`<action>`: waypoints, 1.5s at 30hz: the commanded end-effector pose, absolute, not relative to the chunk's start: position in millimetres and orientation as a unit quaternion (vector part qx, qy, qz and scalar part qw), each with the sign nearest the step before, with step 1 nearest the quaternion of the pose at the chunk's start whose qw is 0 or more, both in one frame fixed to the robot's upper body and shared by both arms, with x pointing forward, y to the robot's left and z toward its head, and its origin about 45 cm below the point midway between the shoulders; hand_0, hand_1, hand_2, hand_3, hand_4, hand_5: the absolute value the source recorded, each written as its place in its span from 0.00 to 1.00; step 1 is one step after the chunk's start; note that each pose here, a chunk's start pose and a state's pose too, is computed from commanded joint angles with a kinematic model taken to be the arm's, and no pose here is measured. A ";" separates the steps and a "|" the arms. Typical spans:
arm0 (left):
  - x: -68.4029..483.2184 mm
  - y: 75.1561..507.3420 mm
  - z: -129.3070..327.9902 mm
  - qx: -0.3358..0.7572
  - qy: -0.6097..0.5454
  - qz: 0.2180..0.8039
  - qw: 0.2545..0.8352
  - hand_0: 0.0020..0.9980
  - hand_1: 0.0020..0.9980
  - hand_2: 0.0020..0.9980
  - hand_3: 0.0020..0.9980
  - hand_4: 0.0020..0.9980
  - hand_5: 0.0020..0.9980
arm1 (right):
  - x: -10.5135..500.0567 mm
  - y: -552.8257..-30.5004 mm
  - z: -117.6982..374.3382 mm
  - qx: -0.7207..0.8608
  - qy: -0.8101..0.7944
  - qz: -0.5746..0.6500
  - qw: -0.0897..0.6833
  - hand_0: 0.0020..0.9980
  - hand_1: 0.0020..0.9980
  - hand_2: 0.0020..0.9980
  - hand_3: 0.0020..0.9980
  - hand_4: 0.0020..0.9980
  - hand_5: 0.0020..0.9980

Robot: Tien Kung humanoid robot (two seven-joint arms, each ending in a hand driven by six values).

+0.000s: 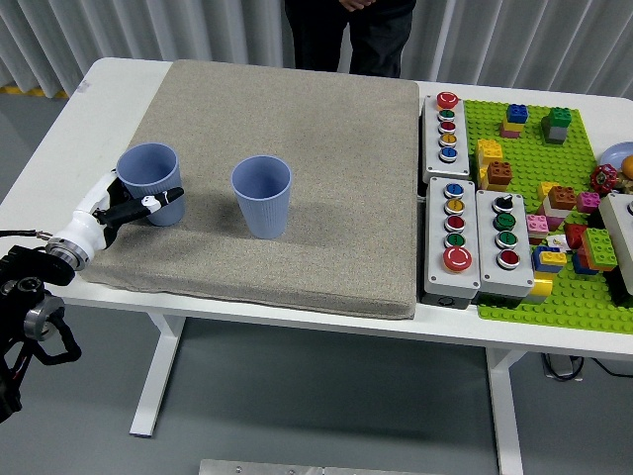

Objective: Pick cup pour cup place

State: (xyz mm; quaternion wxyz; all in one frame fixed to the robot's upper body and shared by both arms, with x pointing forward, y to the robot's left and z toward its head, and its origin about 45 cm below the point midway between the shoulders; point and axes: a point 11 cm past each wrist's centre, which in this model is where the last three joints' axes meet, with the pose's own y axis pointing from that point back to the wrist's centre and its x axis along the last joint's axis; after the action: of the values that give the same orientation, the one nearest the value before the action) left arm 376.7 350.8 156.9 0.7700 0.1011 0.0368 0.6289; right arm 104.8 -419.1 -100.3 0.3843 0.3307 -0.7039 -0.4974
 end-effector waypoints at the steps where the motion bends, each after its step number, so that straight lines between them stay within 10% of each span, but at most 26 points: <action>1: 376.7 350.6 156.4 0.101 0.038 0.629 0.770 0.99 0.98 1.00 1.00 0.98 0.27 | 104.5 -419.1 -100.4 0.331 -0.704 -0.498 0.385 0.72 0.69 0.73 0.70 0.31 0.31; 32: 380.2 346.8 158.8 0.113 0.027 0.635 0.764 0.89 0.86 1.00 1.00 0.95 0.26 | 109.9 -419.4 -99.0 0.334 -0.705 -0.496 0.382 0.72 0.69 0.73 0.70 0.31 0.31; 33: 380.2 346.7 158.9 0.114 0.026 0.635 0.763 0.81 0.76 0.85 0.86 0.93 0.26 | 109.9 -419.4 -98.9 0.334 -0.705 -0.496 0.382 0.72 0.69 0.73 0.70 0.31 0.31; 38: 380.2 345.9 158.5 0.116 0.021 0.641 0.758 0.81 0.76 0.85 0.86 0.93 0.26 | 110.3 -419.5 -98.8 0.334 -0.705 -0.495 0.382 0.72 0.69 0.73 0.70 0.31 0.31; 39: 380.0 345.1 158.7 0.113 0.020 0.644 0.757 0.73 0.65 0.68 0.68 0.90 0.24 | 110.2 -419.5 -98.8 0.334 -0.705 -0.496 0.382 0.72 0.69 0.73 0.70 0.32 0.31; 45: 379.7 342.3 160.0 0.107 0.014 0.652 0.751 0.69 0.59 0.60 0.60 0.87 0.21 | 110.1 -419.4 -98.9 0.334 -0.704 -0.496 0.383 0.72 0.69 0.73 0.70 0.32 0.31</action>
State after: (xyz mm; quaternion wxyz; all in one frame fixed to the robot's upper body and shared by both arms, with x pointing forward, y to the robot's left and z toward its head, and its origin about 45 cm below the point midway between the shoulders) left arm 379.7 342.3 160.0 0.7509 0.1067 0.0140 0.6515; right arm 110.1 -419.4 -98.9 0.3825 0.3343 -0.7045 -0.4957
